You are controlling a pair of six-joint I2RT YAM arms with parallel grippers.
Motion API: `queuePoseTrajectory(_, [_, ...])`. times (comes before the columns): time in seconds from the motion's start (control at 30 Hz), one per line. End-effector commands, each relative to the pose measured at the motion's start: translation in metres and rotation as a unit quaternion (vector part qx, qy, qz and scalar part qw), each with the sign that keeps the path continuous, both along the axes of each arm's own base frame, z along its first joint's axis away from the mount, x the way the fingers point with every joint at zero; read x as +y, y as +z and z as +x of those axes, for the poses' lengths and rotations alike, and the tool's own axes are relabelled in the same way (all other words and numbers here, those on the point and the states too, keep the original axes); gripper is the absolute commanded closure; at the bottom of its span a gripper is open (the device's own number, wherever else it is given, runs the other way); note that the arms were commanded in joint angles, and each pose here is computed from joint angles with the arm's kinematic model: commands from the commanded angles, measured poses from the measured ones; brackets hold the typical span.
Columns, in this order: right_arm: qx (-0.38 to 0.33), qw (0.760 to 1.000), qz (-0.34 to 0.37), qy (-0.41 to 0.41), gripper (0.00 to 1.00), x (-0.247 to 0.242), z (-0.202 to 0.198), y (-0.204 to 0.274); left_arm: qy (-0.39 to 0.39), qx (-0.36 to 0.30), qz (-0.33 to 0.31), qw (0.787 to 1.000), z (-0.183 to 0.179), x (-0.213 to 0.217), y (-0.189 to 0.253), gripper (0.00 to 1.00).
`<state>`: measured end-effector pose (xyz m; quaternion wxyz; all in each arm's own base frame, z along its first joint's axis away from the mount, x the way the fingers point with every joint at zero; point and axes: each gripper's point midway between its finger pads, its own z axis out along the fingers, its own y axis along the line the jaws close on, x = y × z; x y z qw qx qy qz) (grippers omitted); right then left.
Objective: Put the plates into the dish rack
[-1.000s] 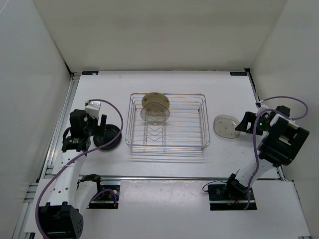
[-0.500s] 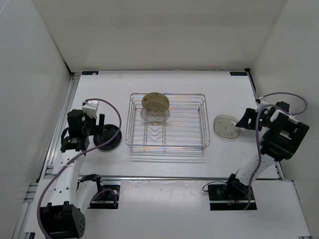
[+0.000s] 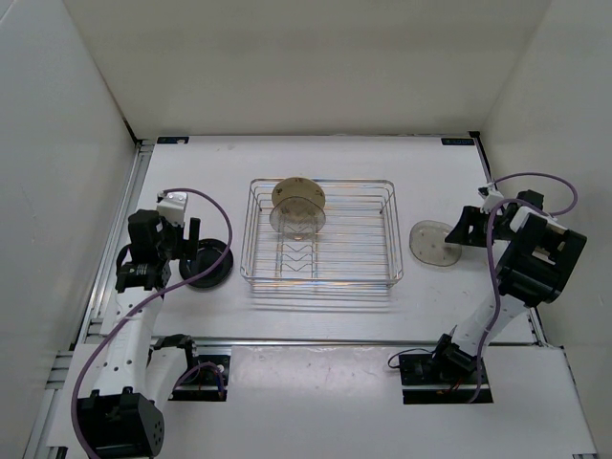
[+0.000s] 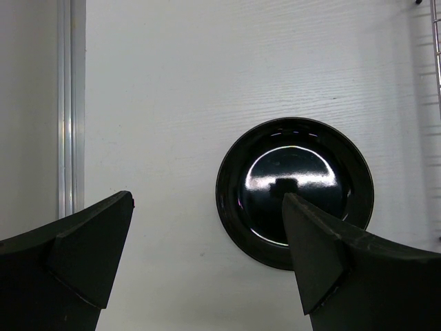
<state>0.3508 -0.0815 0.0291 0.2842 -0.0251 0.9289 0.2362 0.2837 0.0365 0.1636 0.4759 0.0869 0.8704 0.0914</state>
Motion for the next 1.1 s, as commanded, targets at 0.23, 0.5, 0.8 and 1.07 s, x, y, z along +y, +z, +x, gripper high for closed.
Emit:
queuePoseTrajectory(0.23, [0.010, 1.000, 0.007, 0.008, 0.45, 0.004, -0.004, -0.004, -0.003, -0.029, -0.010, 1.000, 0.005, -0.003, 0.023, 0.00])
queuePoseTrajectory(0.5, [0.010, 1.000, 0.002, 0.010, 0.57, 0.005, -0.009, -0.004, -0.003, -0.034, -0.010, 0.999, 0.002, -0.003, 0.026, 0.00])
queuePoseTrajectory(0.8, [0.011, 1.000, 0.002, 0.001, 0.62, 0.003, -0.017, -0.002, -0.003, -0.038, -0.009, 0.999, 0.001, -0.003, 0.029, 0.00])
queuePoseTrajectory(1.07, [0.007, 1.000, 0.000, -0.009, 0.74, -0.003, -0.020, -0.004, 0.001, -0.038, -0.009, 0.999, -0.001, -0.001, 0.029, 0.00])
